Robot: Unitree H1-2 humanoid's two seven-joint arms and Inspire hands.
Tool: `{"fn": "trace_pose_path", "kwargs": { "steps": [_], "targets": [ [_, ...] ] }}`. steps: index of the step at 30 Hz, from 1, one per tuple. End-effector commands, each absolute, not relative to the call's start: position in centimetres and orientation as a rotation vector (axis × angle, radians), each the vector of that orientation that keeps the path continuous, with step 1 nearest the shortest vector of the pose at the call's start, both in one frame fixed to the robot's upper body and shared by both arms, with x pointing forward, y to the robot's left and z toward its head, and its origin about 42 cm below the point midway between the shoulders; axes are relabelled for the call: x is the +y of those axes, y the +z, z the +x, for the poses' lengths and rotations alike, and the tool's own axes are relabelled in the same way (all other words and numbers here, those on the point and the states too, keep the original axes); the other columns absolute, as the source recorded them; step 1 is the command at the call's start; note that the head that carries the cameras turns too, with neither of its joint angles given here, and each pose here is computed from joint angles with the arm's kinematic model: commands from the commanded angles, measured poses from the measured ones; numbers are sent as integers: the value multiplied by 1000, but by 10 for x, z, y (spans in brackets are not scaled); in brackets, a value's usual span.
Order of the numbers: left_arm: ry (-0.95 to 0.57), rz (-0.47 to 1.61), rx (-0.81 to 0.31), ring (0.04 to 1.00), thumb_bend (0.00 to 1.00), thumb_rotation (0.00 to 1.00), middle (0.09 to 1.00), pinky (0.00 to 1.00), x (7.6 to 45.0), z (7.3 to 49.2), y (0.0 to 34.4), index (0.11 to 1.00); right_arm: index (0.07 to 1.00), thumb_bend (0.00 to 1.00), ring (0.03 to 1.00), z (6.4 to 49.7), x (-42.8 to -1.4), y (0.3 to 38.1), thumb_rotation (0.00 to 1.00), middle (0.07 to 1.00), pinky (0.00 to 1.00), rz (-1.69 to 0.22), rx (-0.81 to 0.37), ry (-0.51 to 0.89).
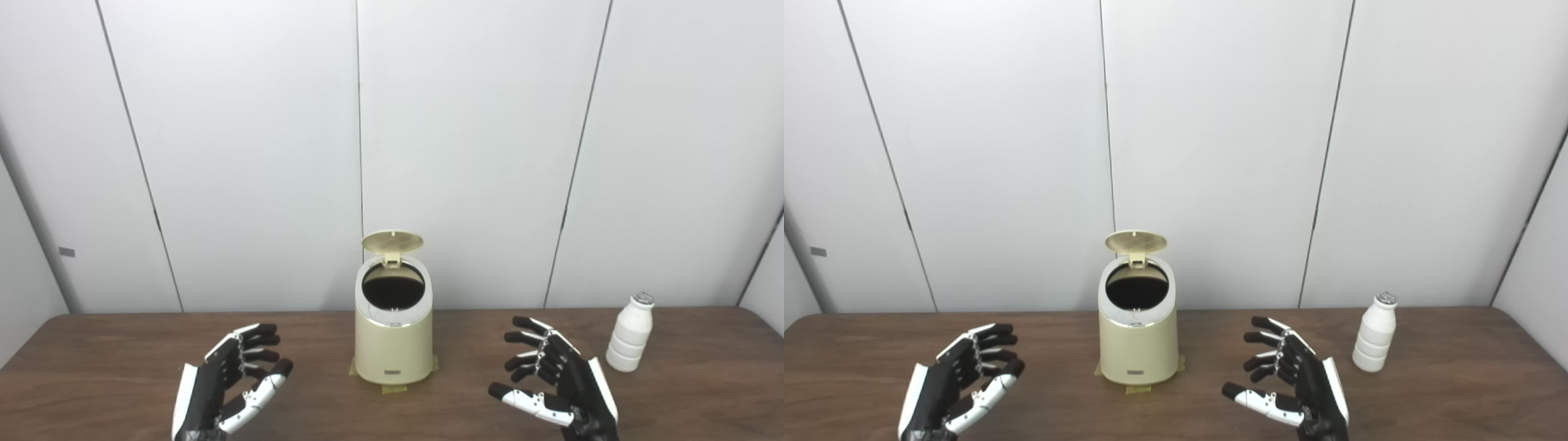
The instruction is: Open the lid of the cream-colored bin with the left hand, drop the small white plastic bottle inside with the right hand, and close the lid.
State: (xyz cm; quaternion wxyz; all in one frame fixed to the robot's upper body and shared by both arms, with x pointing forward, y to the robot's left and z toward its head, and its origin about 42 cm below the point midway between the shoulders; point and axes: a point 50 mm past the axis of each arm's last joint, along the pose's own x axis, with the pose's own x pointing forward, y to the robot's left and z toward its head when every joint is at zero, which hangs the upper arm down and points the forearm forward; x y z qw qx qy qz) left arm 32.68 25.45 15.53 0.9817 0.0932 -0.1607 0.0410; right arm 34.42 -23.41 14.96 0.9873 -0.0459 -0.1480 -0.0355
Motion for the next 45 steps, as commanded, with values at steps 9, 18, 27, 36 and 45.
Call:
{"fn": "trace_pose_path", "kwargs": {
  "steps": [9, 18, 27, 36, 45],
  "targets": [
    [85, 219, -392, 657, 532, 150, 720, 517, 267, 339, 166, 758, 800, 754, 664, 352, -267, 238, 92, 779, 576, -240, -529, -100],
    [63, 228, -367, 671, 477, 88, 734, 544, 284, 350, 166, 771, 764, 795, 616, 355, -308, 318, 135, 749, 515, -425, -687, -343],
    [43, 170, -362, 669, 540, 196, 706, 584, 294, 355, 163, 736, 817, 749, 761, 352, -357, 353, 121, 818, 650, -523, -624, -589],
    [45, 167, -354, 647, 601, 278, 695, 530, 295, 352, 165, 710, 880, 809, 860, 366, -399, 337, 184, 904, 770, -529, -370, -483],
    [33, 171, -345, 655, 609, 282, 695, 556, 295, 353, 160, 708, 918, 822, 887, 376, -410, 310, 168, 910, 793, -541, -205, -410]
  ]
}}
